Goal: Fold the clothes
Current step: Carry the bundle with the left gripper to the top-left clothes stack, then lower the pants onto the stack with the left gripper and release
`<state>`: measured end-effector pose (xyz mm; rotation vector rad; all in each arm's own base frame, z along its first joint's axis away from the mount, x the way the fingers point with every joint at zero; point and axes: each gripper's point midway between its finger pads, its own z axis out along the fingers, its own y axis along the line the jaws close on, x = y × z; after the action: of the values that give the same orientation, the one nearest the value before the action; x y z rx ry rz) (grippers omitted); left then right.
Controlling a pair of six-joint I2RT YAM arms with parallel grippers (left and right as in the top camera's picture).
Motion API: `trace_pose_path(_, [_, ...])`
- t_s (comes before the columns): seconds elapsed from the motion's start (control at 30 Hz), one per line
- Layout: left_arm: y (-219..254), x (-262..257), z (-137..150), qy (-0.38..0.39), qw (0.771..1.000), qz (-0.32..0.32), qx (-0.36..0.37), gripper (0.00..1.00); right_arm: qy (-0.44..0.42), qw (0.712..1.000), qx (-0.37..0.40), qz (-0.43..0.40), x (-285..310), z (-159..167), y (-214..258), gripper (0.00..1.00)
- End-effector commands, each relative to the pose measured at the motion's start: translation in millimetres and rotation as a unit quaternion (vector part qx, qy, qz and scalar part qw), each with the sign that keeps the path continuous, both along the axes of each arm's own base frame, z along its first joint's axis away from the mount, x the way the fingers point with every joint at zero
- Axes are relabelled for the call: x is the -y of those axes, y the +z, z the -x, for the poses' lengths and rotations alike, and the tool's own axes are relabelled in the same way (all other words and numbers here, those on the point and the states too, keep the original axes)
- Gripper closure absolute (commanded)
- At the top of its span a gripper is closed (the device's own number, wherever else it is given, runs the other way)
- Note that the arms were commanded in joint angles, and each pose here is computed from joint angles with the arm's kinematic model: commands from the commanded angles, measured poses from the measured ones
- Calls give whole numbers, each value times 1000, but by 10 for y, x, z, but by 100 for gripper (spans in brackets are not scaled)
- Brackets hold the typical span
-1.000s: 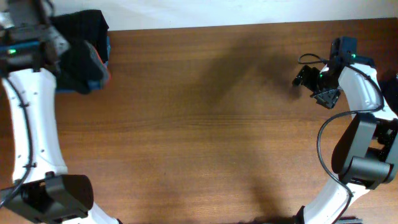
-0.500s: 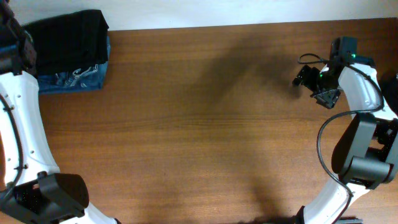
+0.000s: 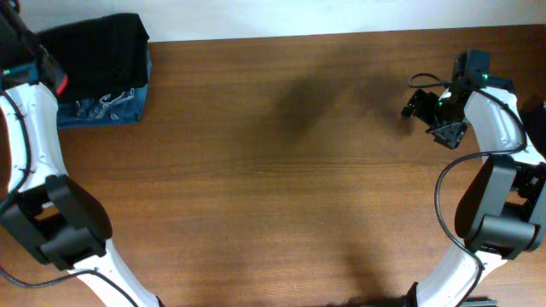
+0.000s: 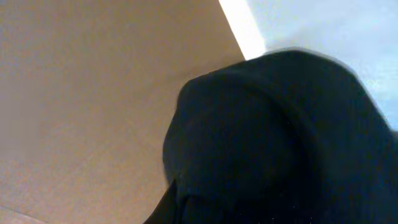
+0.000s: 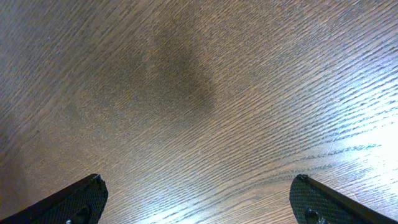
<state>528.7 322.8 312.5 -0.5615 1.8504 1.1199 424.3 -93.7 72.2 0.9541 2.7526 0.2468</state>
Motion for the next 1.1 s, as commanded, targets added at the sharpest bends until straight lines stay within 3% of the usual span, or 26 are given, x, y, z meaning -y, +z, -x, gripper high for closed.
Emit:
trace_pose_path(0.0, [83,-357,163,40,999,-22,12,93,2,1000,-6,4,27,25,-40,1])
trace_pose_path(0.23, [-3,-742,184,34,998,-31,38,93,2,1000,-6,4,25,25,-40,1])
trace_pose_path(0.43, [-416,-698,-143,-43,999,-1,26,90,2,1000,-6,4,25,25,-40,1])
trace_pose_path(0.6, [-860,-694,-296,-47,998,21,20,90,2,1000,-6,4,25,25,-40,1])
trace_pose_path(0.9, [-659,-908,23,54,996,-61,-43,90,2,1000,-6,4,25,25,-40,1])
trace_pose_path(1.07, [-493,-940,87,78,994,-72,-36,91,2,1000,-6,4,25,25,-40,1])
